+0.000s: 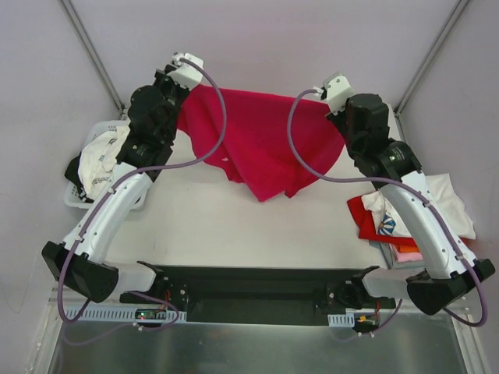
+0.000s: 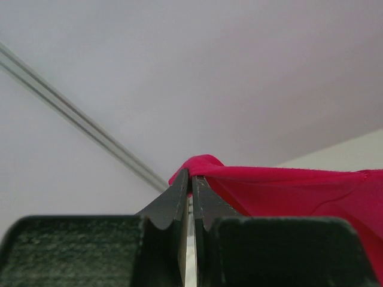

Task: Fold and stack the t-shirts
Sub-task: Flatten out the tshirt

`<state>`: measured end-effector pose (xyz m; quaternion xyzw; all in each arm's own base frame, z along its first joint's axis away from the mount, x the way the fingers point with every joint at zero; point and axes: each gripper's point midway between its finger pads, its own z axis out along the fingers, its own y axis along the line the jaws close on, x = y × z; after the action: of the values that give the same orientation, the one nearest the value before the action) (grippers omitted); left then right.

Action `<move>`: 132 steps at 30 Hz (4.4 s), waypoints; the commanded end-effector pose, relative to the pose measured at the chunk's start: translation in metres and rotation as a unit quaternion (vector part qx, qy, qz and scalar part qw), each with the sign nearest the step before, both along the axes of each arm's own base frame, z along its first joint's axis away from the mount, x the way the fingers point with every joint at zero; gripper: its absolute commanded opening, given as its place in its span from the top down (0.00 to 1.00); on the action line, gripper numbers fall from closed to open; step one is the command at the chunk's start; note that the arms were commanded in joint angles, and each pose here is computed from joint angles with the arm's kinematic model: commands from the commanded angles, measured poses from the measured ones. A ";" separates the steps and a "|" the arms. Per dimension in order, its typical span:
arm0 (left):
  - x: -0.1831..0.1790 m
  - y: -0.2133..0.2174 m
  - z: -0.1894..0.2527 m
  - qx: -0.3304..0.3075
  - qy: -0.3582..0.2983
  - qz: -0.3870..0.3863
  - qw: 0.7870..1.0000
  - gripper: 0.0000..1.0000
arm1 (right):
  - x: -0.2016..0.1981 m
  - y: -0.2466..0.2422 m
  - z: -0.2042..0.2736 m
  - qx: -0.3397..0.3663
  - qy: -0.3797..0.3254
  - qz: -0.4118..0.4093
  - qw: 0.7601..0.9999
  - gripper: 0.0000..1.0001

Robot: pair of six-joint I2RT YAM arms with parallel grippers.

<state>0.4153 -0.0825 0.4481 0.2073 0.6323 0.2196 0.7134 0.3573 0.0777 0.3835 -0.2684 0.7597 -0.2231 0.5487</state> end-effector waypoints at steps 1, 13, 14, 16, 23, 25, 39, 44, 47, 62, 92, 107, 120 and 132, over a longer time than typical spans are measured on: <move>-0.011 -0.003 0.078 -0.039 -0.078 -0.026 0.996 1.00 | 0.002 -0.014 0.082 0.039 -0.131 -0.021 0.990 0.99; -0.036 -0.001 0.150 -0.051 -0.155 -0.047 0.985 1.00 | -0.012 -0.034 0.187 0.023 -0.257 -0.037 0.965 0.99; -0.037 0.000 0.153 -0.054 -0.159 -0.046 0.985 1.00 | -0.014 -0.037 0.192 0.021 -0.263 -0.043 0.964 0.99; -0.042 0.003 0.171 -0.062 -0.177 -0.044 0.981 1.00 | -0.018 -0.040 0.206 0.015 -0.278 -0.046 0.959 0.99; -0.056 0.013 0.216 -0.080 -0.225 -0.031 0.971 1.00 | -0.026 -0.050 0.228 0.012 -0.302 -0.064 0.951 0.99; -0.058 0.014 0.221 -0.079 -0.231 -0.028 0.969 1.00 | -0.028 -0.052 0.235 0.011 -0.310 -0.068 0.948 0.99; -0.068 0.016 0.220 -0.039 -0.235 -0.022 0.971 1.00 | -0.053 -0.071 0.252 -0.004 -0.330 -0.088 0.940 0.99; -0.078 0.017 0.206 -0.006 -0.222 -0.015 0.975 1.00 | -0.071 -0.082 0.249 -0.013 -0.324 -0.094 0.941 0.99; -0.087 0.027 0.202 0.016 -0.219 0.002 0.976 1.00 | -0.086 -0.092 0.248 -0.018 -0.324 -0.101 0.940 0.99; -0.129 0.057 0.219 0.007 -0.244 0.039 0.969 1.00 | -0.135 -0.118 0.251 0.015 -0.347 -0.108 0.932 0.99; -0.206 0.045 0.145 -0.114 -0.097 -0.122 0.981 1.00 | -0.177 -0.075 0.170 0.172 -0.243 0.064 0.953 0.99; -0.274 0.028 0.149 -0.113 -0.077 -0.242 0.961 1.00 | -0.209 -0.065 0.168 0.206 -0.236 0.125 0.941 0.99; -0.322 0.025 0.144 -0.117 -0.075 -0.295 0.945 1.00 | -0.229 -0.045 0.165 0.211 -0.215 0.189 0.935 0.99; -0.350 0.033 0.158 -0.112 -0.104 -0.306 0.940 1.00 | -0.240 -0.048 0.175 0.218 -0.233 0.195 0.928 0.99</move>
<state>0.0903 -0.0660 0.5737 0.3109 0.5290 -0.0833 0.7852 0.1321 0.0432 0.5332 -0.2597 0.6007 0.0124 0.7560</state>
